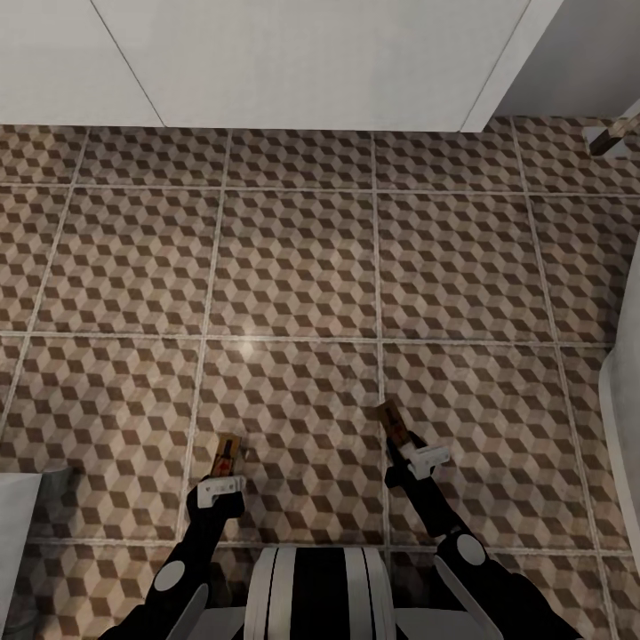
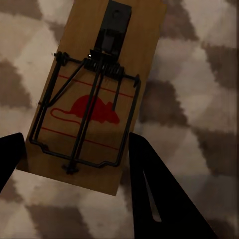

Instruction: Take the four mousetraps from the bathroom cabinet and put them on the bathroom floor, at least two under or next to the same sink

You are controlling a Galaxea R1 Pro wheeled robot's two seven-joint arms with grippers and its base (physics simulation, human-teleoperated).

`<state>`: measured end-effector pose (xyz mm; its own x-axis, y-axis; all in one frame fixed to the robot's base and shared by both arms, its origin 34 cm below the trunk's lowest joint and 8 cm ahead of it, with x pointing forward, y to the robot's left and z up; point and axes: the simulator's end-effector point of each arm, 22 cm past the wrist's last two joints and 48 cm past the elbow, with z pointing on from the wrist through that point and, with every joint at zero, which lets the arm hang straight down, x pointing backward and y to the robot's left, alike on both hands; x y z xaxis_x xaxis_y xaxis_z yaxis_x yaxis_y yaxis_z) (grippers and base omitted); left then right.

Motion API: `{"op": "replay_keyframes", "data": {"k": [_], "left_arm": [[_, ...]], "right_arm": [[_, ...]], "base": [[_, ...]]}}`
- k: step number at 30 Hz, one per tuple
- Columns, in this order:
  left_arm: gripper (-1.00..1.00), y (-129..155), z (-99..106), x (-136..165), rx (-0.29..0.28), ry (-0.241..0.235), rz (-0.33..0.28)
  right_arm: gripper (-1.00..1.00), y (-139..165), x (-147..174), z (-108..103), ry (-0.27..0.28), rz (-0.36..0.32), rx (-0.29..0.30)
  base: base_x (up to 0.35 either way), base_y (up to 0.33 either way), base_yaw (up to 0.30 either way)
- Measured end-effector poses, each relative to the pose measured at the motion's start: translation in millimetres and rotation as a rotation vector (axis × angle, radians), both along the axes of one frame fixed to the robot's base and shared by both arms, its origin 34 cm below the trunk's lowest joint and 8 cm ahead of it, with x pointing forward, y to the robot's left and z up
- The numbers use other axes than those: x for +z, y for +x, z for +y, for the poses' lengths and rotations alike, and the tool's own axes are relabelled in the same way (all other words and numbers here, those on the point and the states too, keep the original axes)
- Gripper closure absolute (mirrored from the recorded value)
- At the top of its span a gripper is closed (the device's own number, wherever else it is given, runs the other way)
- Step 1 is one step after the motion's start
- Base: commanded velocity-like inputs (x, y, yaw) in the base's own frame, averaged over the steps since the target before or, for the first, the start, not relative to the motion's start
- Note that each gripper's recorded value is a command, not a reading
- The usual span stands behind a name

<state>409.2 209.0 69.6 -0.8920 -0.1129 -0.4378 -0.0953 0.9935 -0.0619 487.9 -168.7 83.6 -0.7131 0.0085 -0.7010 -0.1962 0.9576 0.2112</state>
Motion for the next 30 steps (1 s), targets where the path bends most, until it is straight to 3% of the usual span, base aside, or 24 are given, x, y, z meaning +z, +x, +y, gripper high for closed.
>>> {"op": "replay_keyframes", "data": {"k": [14,20,30], "left_arm": [[1.00,2,-4,1,-0.002,-0.006,-0.005],[1.00,-5,-25,3,-0.037,-0.038,0.004],[1.00,-8,-28,0,-0.042,-0.042,0.009]], "right_arm": [[1.00,-1,-2,-14,-0.022,0.000,0.012],[1.00,-1,-2,-15,-0.023,0.000,0.014],[1.00,-3,-5,-16,-0.024,0.004,0.013]], "base": [[0.000,0.000,0.000],[0.000,0.000,0.000],[0.000,0.000,0.000]]}}
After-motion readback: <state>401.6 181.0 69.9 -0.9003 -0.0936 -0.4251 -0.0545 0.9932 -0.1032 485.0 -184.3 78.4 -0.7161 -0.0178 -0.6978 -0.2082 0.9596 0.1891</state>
